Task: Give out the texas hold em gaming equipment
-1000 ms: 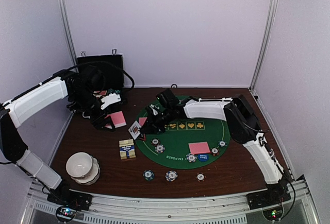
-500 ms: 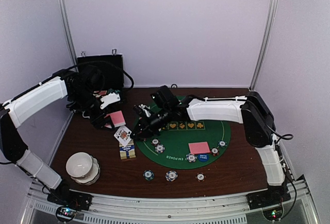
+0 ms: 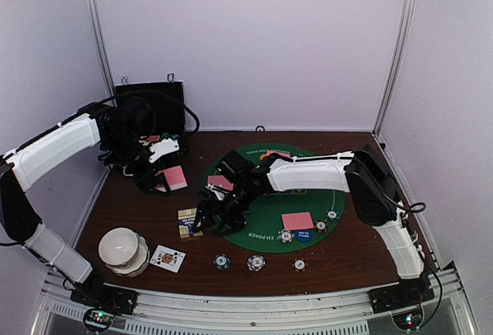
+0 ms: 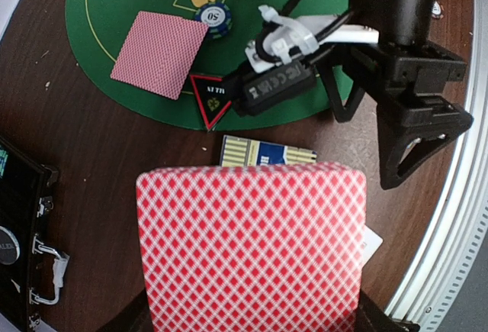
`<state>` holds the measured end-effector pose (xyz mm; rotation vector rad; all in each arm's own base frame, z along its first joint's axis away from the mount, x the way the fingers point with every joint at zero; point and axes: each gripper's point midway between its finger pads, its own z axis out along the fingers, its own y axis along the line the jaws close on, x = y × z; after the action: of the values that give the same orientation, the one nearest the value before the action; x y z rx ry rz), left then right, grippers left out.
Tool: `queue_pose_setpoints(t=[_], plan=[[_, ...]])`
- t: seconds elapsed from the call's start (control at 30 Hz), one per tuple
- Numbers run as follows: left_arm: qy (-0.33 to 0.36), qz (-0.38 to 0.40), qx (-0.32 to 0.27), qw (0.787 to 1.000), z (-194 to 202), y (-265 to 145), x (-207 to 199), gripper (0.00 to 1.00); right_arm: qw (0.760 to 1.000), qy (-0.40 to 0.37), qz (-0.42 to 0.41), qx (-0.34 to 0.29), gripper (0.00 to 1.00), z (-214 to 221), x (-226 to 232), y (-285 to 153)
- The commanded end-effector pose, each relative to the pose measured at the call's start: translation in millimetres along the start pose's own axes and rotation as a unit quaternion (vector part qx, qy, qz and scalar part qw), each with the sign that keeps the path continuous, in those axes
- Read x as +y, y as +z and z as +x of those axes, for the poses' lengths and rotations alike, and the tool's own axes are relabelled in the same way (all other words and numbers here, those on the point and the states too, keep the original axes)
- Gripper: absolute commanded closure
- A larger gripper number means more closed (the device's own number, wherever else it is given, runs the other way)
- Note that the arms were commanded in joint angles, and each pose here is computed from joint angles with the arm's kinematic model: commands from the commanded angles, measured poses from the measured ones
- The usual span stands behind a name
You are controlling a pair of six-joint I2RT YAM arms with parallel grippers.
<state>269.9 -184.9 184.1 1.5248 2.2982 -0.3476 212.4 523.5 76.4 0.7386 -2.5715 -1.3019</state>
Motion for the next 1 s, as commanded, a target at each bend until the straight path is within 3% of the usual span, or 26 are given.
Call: queue_pose_setpoints(t=[0.0,0.23,0.4,0.57,0.67,0.73,0.97], plan=[[0.013,-0.012,-0.031,0.999,-13,-14,3,1.00,0.997,-0.041,0.023,-0.059,0.00,-14,23,-49],[0.013,-0.011,-0.030,0.999,-13,-14,3,1.00,0.991,-0.022,0.030,-0.132,0.01,-19,39,-75],[0.012,-0.010,-0.029,0.999,-12,-13,3,1.00,0.962,-0.031,0.153,-0.224,0.00,-24,33,-110],[0.013,-0.013,-0.028,0.999,-12,-14,4,1.00,0.961,0.017,0.088,-0.262,0.00,-16,43,-116],[0.017,-0.011,-0.031,0.999,-14,-14,4,1.00,0.954,0.020,-0.091,-0.286,0.00,-25,73,-115],[0.016,-0.008,-0.032,0.999,-15,-13,4,1.00,0.955,0.033,-0.131,-0.263,0.00,-26,71,-106],[0.014,0.003,-0.036,0.999,-16,-12,0,1.00,0.958,-0.036,-0.069,-0.275,0.01,-39,89,-131]])
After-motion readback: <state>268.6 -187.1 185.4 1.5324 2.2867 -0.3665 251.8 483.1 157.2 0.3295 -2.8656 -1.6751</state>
